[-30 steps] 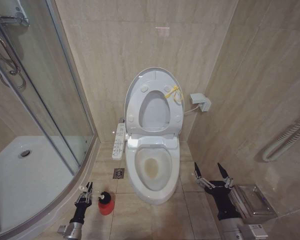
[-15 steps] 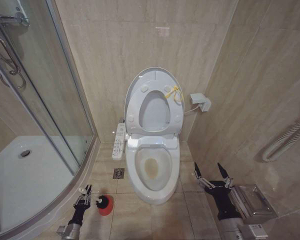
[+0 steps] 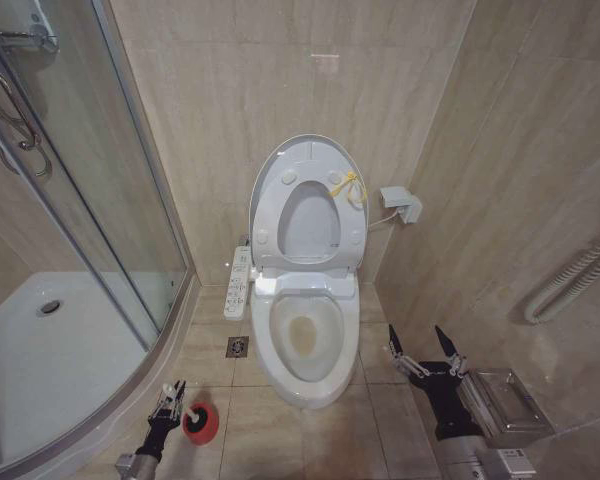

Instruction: Open the toilet lid, clean the toilet bowl with a toilet brush, close the toilet lid, and flush.

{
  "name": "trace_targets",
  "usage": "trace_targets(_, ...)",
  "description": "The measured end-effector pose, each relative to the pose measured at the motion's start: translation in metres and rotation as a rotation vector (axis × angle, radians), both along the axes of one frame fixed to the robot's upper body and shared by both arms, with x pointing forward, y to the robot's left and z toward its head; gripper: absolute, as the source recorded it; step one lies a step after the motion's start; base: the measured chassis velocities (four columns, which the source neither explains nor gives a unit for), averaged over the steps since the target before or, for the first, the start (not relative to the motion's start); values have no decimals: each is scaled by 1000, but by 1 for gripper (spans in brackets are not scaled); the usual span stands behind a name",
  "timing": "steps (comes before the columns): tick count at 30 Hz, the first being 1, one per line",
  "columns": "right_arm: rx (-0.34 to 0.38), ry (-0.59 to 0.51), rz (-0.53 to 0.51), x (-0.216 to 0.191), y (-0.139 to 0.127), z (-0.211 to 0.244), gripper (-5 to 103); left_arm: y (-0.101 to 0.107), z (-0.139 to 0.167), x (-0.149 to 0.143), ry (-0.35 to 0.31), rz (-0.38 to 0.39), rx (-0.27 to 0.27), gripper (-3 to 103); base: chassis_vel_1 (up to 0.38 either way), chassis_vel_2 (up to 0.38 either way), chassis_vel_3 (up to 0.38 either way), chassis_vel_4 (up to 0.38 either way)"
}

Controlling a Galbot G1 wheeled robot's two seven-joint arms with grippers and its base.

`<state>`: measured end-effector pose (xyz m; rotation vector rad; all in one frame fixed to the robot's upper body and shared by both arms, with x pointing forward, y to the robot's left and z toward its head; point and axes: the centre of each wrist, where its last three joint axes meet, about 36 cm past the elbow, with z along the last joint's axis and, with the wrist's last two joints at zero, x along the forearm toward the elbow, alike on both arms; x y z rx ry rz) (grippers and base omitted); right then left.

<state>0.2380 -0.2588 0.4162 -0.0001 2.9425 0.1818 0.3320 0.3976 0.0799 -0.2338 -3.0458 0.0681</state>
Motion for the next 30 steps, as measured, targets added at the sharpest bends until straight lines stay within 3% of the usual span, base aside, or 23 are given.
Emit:
trace_targets(3,0,0,0,0,0,0,100,2,-2,-6,24,-29,40,18,0,0,0,0)
trace_targets(7,0,0,0,0,0,0,100,4,-5,-13,38,-33,51,18,0,0,0,0)
trace_targets(20,0,1,0,0,0,0,100,-4,-5,-21,38,-4,34,18,0,0,0,0)
trace_targets(21,0,-1,0,0,0,0,100,-5,-4,-20,33,-3,34,34,0,0,0,0)
trace_targets(27,0,0,0,0,0,0,100,-3,-1,-21,24,-9,42,34,0,0,0,0)
trace_targets(28,0,0,0,0,0,0,100,-2,0,-22,20,-8,45,61,0,0,0,0)
trace_targets(30,0,0,0,0,0,0,100,-1,1,-24,19,-11,50,61,0,0,0,0)
